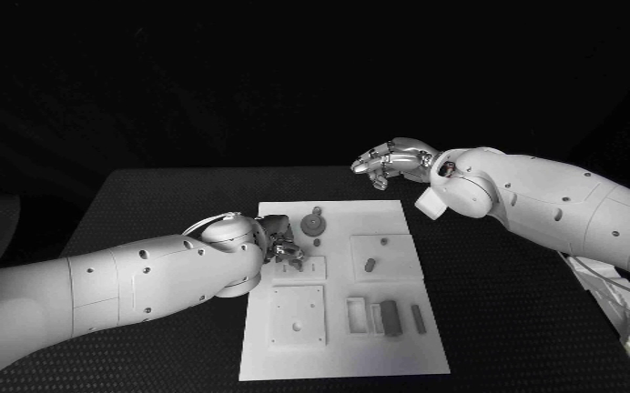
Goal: Assemble the parts on the task board
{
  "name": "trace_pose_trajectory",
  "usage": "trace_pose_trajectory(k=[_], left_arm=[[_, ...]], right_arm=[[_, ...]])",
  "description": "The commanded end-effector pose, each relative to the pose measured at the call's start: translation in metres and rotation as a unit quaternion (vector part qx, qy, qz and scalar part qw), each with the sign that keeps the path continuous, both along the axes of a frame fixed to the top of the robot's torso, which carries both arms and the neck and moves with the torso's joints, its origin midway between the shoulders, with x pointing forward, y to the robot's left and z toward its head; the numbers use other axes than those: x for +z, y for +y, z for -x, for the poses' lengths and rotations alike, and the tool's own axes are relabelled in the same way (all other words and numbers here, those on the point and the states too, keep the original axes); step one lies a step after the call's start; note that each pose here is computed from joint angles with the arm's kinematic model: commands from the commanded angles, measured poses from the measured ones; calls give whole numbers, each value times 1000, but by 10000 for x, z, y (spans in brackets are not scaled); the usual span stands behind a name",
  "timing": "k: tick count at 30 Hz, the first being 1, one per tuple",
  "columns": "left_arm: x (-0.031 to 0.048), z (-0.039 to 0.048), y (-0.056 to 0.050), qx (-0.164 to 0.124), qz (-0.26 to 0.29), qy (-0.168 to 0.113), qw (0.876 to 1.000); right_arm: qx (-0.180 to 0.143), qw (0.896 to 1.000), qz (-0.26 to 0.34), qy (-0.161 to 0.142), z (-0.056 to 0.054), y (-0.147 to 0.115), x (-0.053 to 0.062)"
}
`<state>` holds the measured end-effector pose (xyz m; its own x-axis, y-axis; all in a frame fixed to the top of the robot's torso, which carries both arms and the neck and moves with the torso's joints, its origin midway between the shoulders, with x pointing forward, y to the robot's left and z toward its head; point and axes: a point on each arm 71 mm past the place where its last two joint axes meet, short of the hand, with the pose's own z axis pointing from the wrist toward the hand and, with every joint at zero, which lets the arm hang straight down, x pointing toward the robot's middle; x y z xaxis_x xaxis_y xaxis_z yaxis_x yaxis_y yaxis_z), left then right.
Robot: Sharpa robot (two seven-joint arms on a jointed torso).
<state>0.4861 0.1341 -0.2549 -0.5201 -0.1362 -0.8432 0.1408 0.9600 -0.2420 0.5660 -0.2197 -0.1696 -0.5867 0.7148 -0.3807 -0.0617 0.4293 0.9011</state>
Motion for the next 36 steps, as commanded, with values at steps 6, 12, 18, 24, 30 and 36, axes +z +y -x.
trace_pose_trajectory(k=[6, 12, 18, 24, 30, 36], left_arm=[[24, 0, -40, -4, 10, -17, 1000], [-8, 9, -59, -8, 6, -11, 1000], [-59, 13, -59, -6, 4, -7, 1000], [-75, 15, -70, -7, 5, -6, 1000], [-75, 11, -63, -6, 5, -7, 1000], [-72, 9, -61, -5, 7, -9, 1000]], right_arm=[[10, 1000, -1, 1, 9, 20, 1], [10, 1000, 0, 1, 10, 20, 1], [10, 1000, 0, 1, 12, 20, 0], [10, 1000, 0, 1, 13, 19, 0], [10, 1000, 0, 1, 14, 13, 1], [10, 1000, 0, 1, 14, 12, 0]])
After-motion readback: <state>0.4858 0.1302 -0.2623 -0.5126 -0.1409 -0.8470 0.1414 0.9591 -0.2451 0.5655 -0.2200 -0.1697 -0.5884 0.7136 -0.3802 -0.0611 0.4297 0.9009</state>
